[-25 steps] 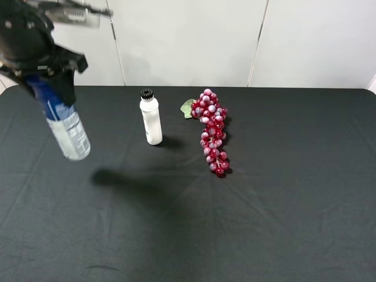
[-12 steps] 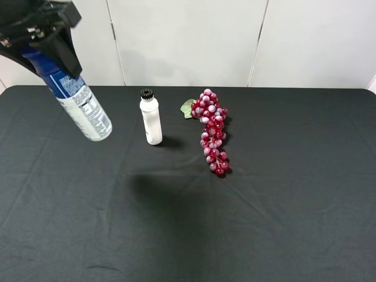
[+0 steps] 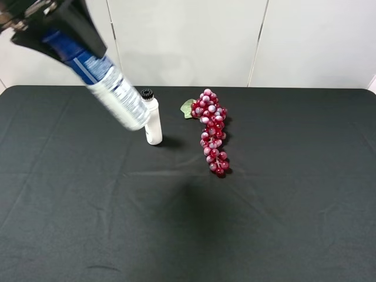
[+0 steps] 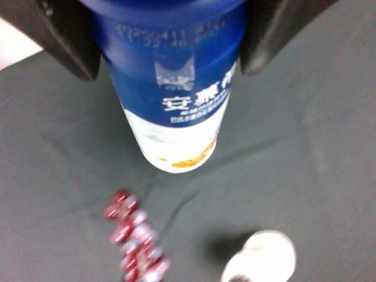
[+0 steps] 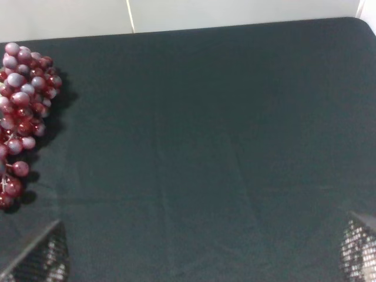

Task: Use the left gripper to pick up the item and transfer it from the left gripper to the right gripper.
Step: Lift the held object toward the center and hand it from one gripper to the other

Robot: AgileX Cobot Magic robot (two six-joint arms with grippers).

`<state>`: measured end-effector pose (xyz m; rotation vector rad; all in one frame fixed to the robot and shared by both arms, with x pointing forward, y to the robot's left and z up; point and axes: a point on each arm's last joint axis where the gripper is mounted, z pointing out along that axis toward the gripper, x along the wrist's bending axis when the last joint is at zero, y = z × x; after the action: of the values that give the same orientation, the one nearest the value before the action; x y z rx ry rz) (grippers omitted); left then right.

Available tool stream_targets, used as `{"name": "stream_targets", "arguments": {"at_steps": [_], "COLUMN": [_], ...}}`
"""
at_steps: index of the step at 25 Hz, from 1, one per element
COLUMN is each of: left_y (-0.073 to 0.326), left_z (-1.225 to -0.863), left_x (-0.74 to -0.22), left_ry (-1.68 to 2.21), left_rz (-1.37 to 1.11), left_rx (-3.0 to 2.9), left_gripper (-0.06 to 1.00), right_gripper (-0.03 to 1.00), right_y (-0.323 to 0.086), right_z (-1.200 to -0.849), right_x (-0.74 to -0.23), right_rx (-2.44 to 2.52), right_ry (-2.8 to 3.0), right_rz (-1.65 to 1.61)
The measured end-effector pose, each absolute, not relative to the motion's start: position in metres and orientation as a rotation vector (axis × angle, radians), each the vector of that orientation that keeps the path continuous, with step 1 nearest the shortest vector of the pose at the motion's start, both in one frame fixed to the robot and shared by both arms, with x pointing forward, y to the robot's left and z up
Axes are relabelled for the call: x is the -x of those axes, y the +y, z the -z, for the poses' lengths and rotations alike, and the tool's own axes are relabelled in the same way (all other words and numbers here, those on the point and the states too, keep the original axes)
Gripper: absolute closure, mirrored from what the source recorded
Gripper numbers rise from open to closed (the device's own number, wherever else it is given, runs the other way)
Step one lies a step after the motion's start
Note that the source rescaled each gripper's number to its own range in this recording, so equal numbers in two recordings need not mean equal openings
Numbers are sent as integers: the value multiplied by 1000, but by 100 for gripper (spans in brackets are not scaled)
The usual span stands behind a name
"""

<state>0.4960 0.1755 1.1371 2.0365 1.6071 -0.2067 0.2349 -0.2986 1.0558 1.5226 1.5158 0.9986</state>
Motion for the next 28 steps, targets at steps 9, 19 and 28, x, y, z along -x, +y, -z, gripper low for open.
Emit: {"name": "stream_targets", "arguments": {"at_steps": [9, 19, 28], "left_y": [173, 161, 154], "left_z": [-1136, -1074, -1059], "left_x": [-501, -489, -484], "left_ry": [1578, 1519, 1437], "left_rz": [186, 415, 499], "left_rx": [-1989, -1920, -1836], "left_gripper": [93, 93, 93], "right_gripper": [-3, -3, -3], "right_y": [-299, -299, -288], "right_z": [-1056, -1056, -1056], "right_x": [-235, -235, -252], "right_rx": [-1523, -1523, -1543], "right_ry": [1516, 1516, 1689], "right_rz": [-999, -999, -1018]}}
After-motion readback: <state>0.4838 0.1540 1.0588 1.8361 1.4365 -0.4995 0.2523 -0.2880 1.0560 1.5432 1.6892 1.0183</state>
